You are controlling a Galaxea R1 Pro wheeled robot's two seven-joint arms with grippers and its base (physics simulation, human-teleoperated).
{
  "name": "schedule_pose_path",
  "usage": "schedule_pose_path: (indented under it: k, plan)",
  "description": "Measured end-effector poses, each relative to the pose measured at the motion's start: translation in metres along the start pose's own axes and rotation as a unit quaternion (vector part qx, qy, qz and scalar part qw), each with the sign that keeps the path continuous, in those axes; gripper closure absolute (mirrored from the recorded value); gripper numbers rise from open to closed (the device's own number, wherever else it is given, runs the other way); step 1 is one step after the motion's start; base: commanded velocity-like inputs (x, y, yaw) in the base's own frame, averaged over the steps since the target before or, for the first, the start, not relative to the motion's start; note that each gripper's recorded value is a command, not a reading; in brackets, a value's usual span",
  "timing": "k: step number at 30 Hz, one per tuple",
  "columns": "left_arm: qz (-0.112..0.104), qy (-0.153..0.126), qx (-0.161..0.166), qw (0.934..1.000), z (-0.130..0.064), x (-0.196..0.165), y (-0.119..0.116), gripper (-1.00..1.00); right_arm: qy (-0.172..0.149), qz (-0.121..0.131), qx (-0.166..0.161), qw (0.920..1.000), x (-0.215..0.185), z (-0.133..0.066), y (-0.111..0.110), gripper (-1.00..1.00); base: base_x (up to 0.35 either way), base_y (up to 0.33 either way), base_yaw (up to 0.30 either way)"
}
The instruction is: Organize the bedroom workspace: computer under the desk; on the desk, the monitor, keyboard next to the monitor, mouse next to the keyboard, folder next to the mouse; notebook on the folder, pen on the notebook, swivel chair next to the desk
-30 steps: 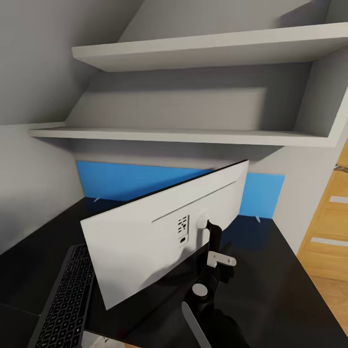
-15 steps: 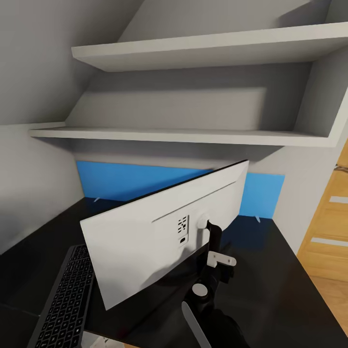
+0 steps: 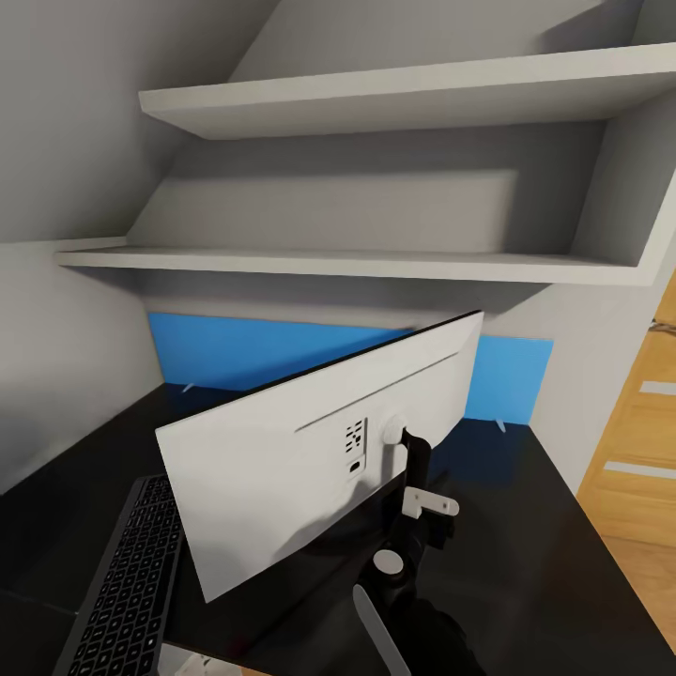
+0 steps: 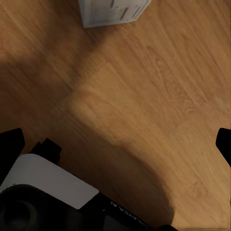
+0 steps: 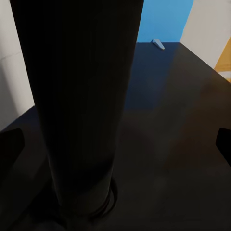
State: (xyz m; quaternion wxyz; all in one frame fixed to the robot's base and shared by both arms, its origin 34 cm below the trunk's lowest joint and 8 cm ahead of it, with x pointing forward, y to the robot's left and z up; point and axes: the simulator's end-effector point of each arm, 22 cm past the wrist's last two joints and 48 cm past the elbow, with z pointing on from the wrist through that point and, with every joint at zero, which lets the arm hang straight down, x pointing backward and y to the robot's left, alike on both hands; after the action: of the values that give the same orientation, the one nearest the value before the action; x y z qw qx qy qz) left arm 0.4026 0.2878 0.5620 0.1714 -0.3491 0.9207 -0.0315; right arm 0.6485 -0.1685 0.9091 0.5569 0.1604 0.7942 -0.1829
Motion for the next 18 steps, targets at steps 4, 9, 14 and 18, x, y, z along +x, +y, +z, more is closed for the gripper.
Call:
schedule_pose_path:
  k: [4,9,14,18]
  plan:
    - [-0.001,0.001,-0.005,1.0000,-0.001,0.009,0.010,-1.00,0.000,0.000,0.000,1.0000,0.000,0.000,0.000,-1.00,0.000,0.000,0.000]
    - [-0.004,-0.003,-0.011,0.9999,-0.001,0.015,0.018,-1.00,-0.001,0.000,0.000,1.0000,-0.001,0.000,0.000,-1.00,0.000,0.000,0.000]
    - [-0.005,-0.005,-0.014,0.9999,-0.002,0.018,0.023,-1.00,-0.001,0.000,0.001,1.0000,-0.001,0.001,0.000,-1.00,0.007,0.000,0.000]
    - [-0.005,-0.005,-0.015,0.9999,-0.002,0.020,0.025,-1.00,-0.001,0.000,0.001,1.0000,-0.001,0.001,0.000,-1.00,0.069,0.000,0.000]
